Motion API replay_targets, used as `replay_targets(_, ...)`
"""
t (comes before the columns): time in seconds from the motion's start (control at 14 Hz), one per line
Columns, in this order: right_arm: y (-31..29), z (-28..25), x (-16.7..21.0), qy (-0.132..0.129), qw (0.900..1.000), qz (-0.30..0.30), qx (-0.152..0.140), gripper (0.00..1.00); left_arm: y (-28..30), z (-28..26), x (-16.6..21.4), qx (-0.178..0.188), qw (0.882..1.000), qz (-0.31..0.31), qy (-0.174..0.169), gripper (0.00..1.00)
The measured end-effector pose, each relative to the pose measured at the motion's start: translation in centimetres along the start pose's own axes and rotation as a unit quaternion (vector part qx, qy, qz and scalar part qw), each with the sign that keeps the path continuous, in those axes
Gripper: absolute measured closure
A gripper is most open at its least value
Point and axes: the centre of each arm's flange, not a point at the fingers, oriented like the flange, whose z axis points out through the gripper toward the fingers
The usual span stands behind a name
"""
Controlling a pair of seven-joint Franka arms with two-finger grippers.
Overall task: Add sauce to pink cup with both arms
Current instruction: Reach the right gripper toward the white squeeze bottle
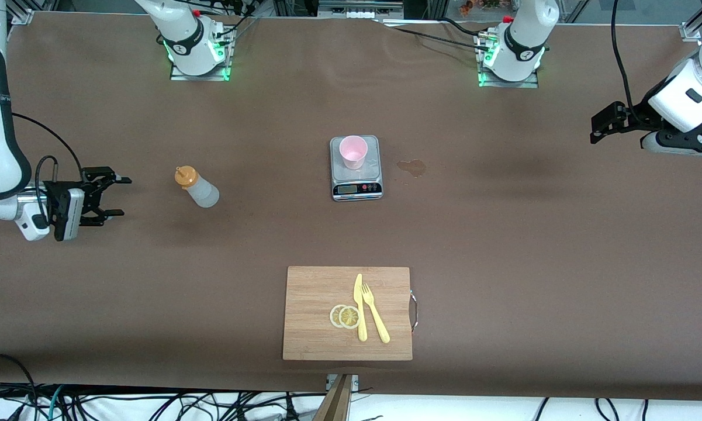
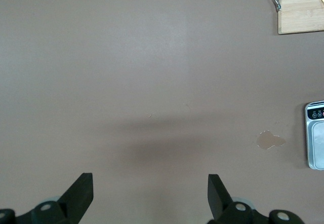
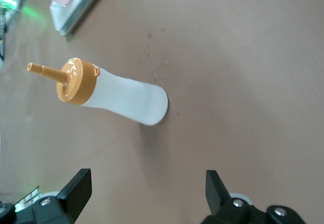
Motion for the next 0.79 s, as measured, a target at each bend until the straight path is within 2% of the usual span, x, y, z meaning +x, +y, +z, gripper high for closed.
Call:
replay_targets(0.21,0.1,3.6,-2.1,0.049,0.998,-0.041,0.022,0.0,-0.1,0.1,0.1,0.0,1.0,-0.003,0.001,0.0)
replay_targets(0.36,-0.1,5.3,-3.0,0.069,0.995,-0.068,0.032,0.0,-0.6,0.3,0.2,-0.003,1.0,-0.01,0.0,0.0)
replay_targets(0.79,-0.7,9.0,-6.3,0.148,0.979,-0.141,0.017,0.0,-1.5,0.6,0.5,-0.014,1.0,-0.021,0.002,0.0)
